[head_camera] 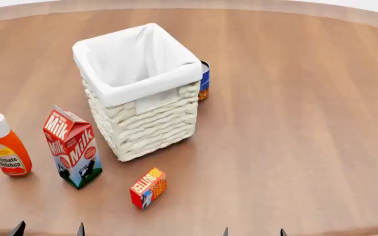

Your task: Pick up the butter and put it in the basket.

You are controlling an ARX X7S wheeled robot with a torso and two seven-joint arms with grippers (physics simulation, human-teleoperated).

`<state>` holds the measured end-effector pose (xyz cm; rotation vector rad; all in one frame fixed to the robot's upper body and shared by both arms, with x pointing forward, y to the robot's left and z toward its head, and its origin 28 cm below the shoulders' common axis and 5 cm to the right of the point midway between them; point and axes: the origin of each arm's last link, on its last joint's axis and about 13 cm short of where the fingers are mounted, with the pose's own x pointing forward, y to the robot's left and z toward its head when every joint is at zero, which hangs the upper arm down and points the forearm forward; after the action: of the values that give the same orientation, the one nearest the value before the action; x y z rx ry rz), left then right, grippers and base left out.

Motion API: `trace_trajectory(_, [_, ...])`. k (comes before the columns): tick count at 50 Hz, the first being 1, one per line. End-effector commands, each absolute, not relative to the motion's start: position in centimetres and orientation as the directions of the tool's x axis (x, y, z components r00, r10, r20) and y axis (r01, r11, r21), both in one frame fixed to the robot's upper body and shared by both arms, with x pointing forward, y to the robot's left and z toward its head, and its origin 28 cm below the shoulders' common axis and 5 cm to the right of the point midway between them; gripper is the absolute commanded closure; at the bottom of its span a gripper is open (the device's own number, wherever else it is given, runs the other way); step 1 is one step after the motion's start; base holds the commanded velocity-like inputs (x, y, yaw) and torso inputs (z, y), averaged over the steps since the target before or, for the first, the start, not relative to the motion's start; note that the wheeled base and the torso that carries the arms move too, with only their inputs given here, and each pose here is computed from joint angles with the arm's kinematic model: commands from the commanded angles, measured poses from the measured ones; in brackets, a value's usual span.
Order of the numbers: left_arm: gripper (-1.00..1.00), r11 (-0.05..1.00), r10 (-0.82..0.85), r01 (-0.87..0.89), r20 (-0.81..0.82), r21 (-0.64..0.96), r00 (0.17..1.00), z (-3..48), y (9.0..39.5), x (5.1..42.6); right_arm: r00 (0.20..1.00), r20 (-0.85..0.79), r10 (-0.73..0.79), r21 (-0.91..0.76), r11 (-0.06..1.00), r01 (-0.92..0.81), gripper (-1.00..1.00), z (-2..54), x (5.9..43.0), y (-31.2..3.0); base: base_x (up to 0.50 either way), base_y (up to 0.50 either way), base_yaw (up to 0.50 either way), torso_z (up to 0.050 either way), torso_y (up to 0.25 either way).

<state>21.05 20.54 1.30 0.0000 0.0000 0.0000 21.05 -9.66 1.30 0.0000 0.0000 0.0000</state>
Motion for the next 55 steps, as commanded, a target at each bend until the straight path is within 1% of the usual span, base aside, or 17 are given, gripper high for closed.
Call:
trace_trajectory(1, [-1.00,1.000,-0.015,0.015,0.002,0.000,1.000,1.3,20.5,20.9,1.000,0.010,0.024,0.037,0.999,-0.025,-1.00,1.7,20.8,-9.6,0.00,0.00,0.00,0.000,0.000])
trace_trajectory(12, [-1.00,1.000,-0.006,0.006,-0.016,0.004,1.000,0.9,20.5,21.1,0.999,-0.028,-0.020,0.022,1.000,0.020,-1.00,1.2,20.8,-10.0,0.00,0.00,0.00,0.000,0.000])
trace_trajectory(13, [-1.00,1.000,0.018,-0.018,0.001,0.024,1.000,0.9,20.6,21.2,0.999,-0.028,-0.025,0.025,0.999,0.025,-1.00,1.2,20.8,-10.1,0.00,0.00,0.00,0.000,0.000])
trace_trajectory(14, [-1.00,0.996,0.027,-0.027,-0.001,0.080,1.000,0.8,20.6,21.2,0.998,-0.035,-0.053,0.033,0.998,0.054,-1.00,1.4,20.7,-10.3,0.00,0.00,0.00,0.000,0.000])
trace_trajectory(15, [-1.00,0.994,0.092,-0.091,-0.018,0.053,0.996,2.8,22.4,21.0,0.991,-0.030,-0.128,0.009,0.992,0.128,-1.00,3.7,20.8,-11.7,0.00,0.00,0.00,0.000,0.000])
trace_trajectory(16, [-1.00,0.998,0.050,-0.050,-0.011,0.031,0.999,5.1,21.6,21.0,0.997,-0.021,-0.070,0.015,0.997,0.071,-1.00,5.9,20.6,-10.6,0.00,0.00,0.00,0.000,0.000])
trace_trajectory(18, [-1.00,0.998,0.058,-0.059,0.025,0.033,0.998,9.9,21.7,20.3,0.998,0.008,-0.065,0.014,0.998,0.064,-1.00,10.6,19.5,-10.5,0.00,0.00,0.00,0.000,0.000])
trace_trajectory(19, [-1.00,0.998,0.057,-0.062,0.148,0.029,0.987,12.6,21.6,19.4,0.991,0.121,-0.061,0.015,0.998,0.060,-1.00,13.1,18.5,-10.4,0.00,0.00,0.00,0.000,0.000])
trace_trajectory(20, [-1.00,0.998,0.052,-0.062,0.295,0.024,0.954,15.3,21.5,18.1,0.962,0.266,-0.057,0.017,0.998,0.054,-1.00,15.7,17.1,-10.4,0.00,0.00,0.00,0.000,0.000])
trace_trajectory(21, [-1.00,0.998,0.046,-0.059,0.438,0.017,0.898,17.8,21.4,16.4,0.938,0.343,-0.054,0.020,0.999,0.050,-1.00,17.0,16.2,-10.3,0.00,0.00,0.00,0.000,0.000])
trace_trajectory(22, [-1.00,0.998,0.045,-0.059,0.472,0.015,0.880,18.3,21.4,15.9,0.936,0.346,-0.055,0.019,0.999,0.051,-1.00,17.2,16.1,-10.3,0.00,0.00,0.00,0.000,0.000])
trace_trajectory(31, [-1.00,0.998,0.042,-0.056,0.472,0.016,0.881,19.3,21.3,15.1,0.939,0.339,-0.050,0.009,0.999,0.050,-1.00,16.9,16.3,-10.1,0.00,0.00,0.00,0.000,0.000])
trace_trajectory(35, [-1.00,0.998,0.043,-0.055,0.477,0.012,0.878,19.5,21.3,15.0,0.934,0.347,-0.089,0.052,0.996,0.075,-1.00,17.2,16.4,-10.2,0.00,0.00,0.00,0.000,0.000])
trace_trajectory(36, [-1.00,0.998,0.044,-0.055,0.476,0.011,0.878,19.4,21.3,15.0,0.939,0.335,-0.080,0.032,0.997,0.074,-1.00,17.2,16.4,-10.2,0.00,0.00,0.00,0.000,0.000])
trace_trajectory(38, [-1.00,0.998,0.041,-0.053,0.476,0.012,0.878,19.4,21.2,15.0,0.938,0.337,-0.080,0.050,0.997,0.067,-1.00,17.2,16.4,-10.2,0.00,0.00,0.00,0.000,0.000])
trace_trajectory(46, [-1.00,0.999,0.037,-0.050,0.474,0.015,0.880,19.3,21.1,14.9,0.939,0.334,-0.078,0.029,0.997,0.072,-1.00,17.2,16.4,-10.2,0.01,0.00,0.00,0.000,0.000])
trace_trajectory(55, [-1.00,0.999,0.034,-0.048,0.474,0.017,0.880,19.3,21.1,14.9,0.939,0.336,-0.069,0.030,0.998,0.063,-1.00,17.2,16.3,-10.2,0.44,0.00,0.00,0.000,0.000])
